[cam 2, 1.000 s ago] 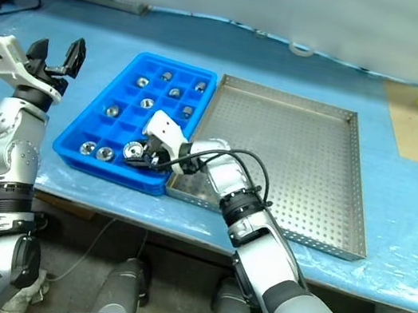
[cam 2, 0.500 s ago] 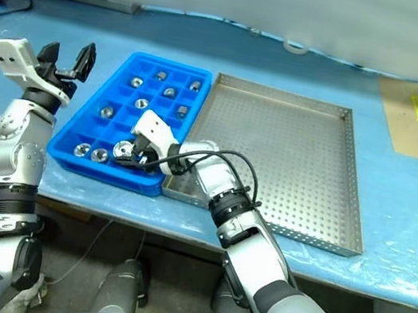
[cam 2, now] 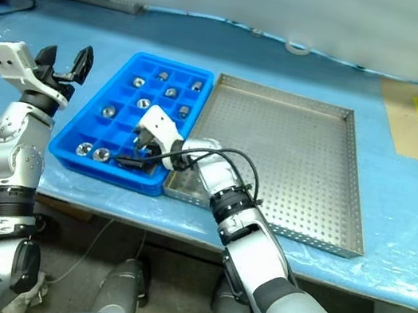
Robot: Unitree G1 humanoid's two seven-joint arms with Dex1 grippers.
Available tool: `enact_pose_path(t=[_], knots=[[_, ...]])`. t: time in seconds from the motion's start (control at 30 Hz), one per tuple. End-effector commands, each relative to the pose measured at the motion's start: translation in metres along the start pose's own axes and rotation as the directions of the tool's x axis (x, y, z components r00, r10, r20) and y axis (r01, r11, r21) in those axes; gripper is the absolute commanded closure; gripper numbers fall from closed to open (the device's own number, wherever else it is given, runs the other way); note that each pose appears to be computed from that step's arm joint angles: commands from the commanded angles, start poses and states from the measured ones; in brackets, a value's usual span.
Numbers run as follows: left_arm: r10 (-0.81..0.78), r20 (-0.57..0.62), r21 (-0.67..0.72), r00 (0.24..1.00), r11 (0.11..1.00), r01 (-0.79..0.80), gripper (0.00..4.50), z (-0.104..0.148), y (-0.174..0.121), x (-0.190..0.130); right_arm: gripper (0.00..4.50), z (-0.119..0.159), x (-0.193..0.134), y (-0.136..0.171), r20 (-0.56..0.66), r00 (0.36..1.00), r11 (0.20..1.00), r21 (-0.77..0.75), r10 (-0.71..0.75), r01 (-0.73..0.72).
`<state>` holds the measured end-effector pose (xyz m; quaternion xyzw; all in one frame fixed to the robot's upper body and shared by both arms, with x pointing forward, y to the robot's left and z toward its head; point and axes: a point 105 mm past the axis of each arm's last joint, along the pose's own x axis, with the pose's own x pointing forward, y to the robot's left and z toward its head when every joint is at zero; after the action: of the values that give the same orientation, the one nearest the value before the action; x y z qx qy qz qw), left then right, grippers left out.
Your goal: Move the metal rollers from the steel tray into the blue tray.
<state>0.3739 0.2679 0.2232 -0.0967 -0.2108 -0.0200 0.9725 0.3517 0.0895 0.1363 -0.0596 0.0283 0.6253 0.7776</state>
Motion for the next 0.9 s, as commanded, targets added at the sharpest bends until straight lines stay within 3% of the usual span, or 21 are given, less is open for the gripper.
enact_pose_path(t=[0.03, 0.13, 0.23, 0.4, 0.43, 0.47, 0.67, 0.9], knots=[[-0.055, 0.052, -0.021, 0.997, 0.998, 0.056, 0.0, 0.015, -0.014, 0.012, 0.37, 0.035, -0.017, -0.017, 0.153, 0.987, 0.998, 0.043, -0.058, 0.052], [-0.214, 0.003, -0.01, 0.977, 0.977, 0.214, 0.0, 0.004, -0.047, 0.021, 0.37, 0.043, -0.06, -0.051, 0.229, 0.953, 0.975, 0.14, -0.2, 0.171], [-0.36, -0.05, -0.023, 0.932, 0.933, 0.359, 0.0, -0.013, -0.079, 0.024, 0.37, 0.04, -0.105, -0.078, 0.231, 0.911, 0.936, 0.169, -0.341, 0.308], [-0.553, -0.15, 0.031, 0.82, 0.826, 0.563, 0.0, -0.041, -0.124, 0.023, 0.37, 0.03, -0.167, -0.099, 0.195, 0.836, 0.857, 0.159, -0.514, 0.49], [-0.574, -0.15, 0.024, 0.805, 0.812, 0.583, 0.0, -0.043, -0.129, 0.024, 0.2, 0.028, -0.175, -0.101, 0.187, 0.821, 0.841, 0.16, -0.539, 0.516], [-0.595, -0.146, 0.009, 0.79, 0.798, 0.602, 0.0, -0.044, -0.134, 0.023, 0.03, 0.026, -0.182, -0.102, 0.181, 0.811, 0.83, 0.165, -0.557, 0.533], [-0.688, -0.211, -0.025, 0.695, 0.714, 0.699, 0.0, -0.071, -0.16, 0.012, 0.02, -0.002, -0.216, -0.104, 0.095, 0.722, 0.727, 0.153, -0.685, 0.67], [-0.678, -0.228, 0.021, 0.698, 0.714, 0.7, 0.0, -0.078, -0.163, 0.017, 0.02, -0.005, -0.224, -0.102, 0.081, 0.707, 0.711, 0.136, -0.702, 0.69]])
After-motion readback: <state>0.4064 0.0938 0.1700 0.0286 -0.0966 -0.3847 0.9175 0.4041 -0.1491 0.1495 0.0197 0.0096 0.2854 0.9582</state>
